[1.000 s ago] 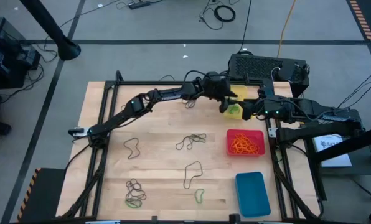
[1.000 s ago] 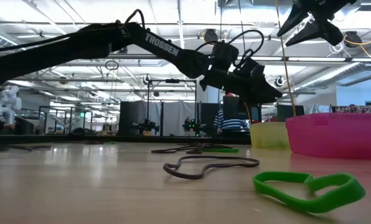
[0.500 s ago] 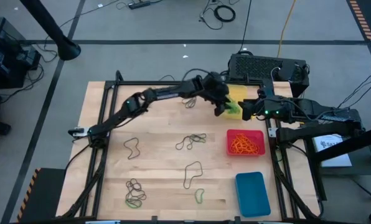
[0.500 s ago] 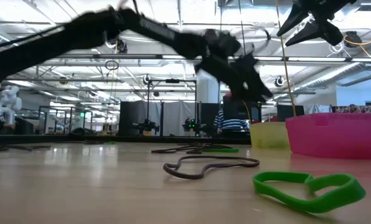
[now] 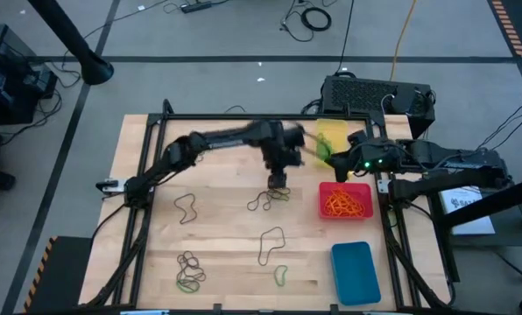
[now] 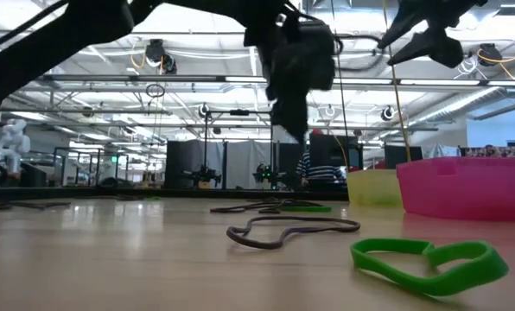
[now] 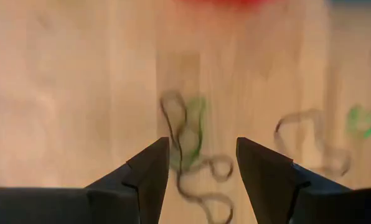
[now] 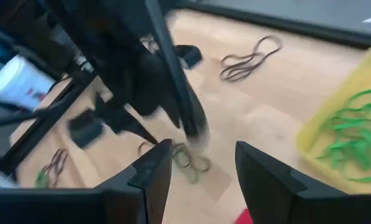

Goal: Sort rubber bands into baskets
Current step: Put the green rubber band into the yellow bin

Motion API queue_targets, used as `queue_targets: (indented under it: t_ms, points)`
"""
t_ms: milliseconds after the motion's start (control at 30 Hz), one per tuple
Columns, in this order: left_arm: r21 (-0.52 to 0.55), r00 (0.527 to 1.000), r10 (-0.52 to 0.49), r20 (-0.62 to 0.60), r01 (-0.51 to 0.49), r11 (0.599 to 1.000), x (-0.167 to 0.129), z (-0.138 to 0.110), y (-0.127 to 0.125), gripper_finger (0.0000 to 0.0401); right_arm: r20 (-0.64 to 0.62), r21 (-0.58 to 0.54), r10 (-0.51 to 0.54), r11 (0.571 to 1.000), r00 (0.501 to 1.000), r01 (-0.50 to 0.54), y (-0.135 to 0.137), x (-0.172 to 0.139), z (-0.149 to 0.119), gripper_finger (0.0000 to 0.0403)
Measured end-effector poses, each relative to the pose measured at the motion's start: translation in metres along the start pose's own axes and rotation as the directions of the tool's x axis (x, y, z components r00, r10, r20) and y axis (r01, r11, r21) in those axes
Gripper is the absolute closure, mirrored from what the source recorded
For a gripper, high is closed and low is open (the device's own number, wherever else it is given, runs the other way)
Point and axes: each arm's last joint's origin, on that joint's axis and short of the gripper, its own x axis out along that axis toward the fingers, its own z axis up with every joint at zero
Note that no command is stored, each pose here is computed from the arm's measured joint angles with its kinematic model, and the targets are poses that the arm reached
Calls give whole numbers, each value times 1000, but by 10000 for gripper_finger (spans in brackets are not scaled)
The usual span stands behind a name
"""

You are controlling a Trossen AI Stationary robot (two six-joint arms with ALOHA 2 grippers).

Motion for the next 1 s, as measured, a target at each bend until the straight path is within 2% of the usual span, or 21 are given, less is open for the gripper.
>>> queue_targets:
  t_ms: [67,233,333,433,533,800,1000]
  points:
    - [38,997,43,-62,-41,998,11,-2,-16,208,-25,-9,29,1000,999,-29,6,6,-2,234]
    - [175,987,119,-109,-99,980,37,-4,-59,208,-75,-20,98,995,992,-100,24,17,-11,234]
    - [252,984,177,-36,-162,954,59,1,-73,208,-98,-14,121,992,988,-123,31,20,-17,234]
    - [285,979,203,25,-202,937,74,3,-81,208,-120,26,110,994,987,-108,33,18,-24,234]
    - [294,973,221,71,-233,927,91,1,-79,208,-101,43,98,995,990,-94,34,13,-29,234]
    - [273,971,239,-14,-226,935,121,-21,-62,208,-42,72,107,992,993,-103,36,3,-30,234]
    - [268,970,241,17,-237,934,132,-28,-57,208,-49,62,110,992,993,-106,36,3,-31,234]
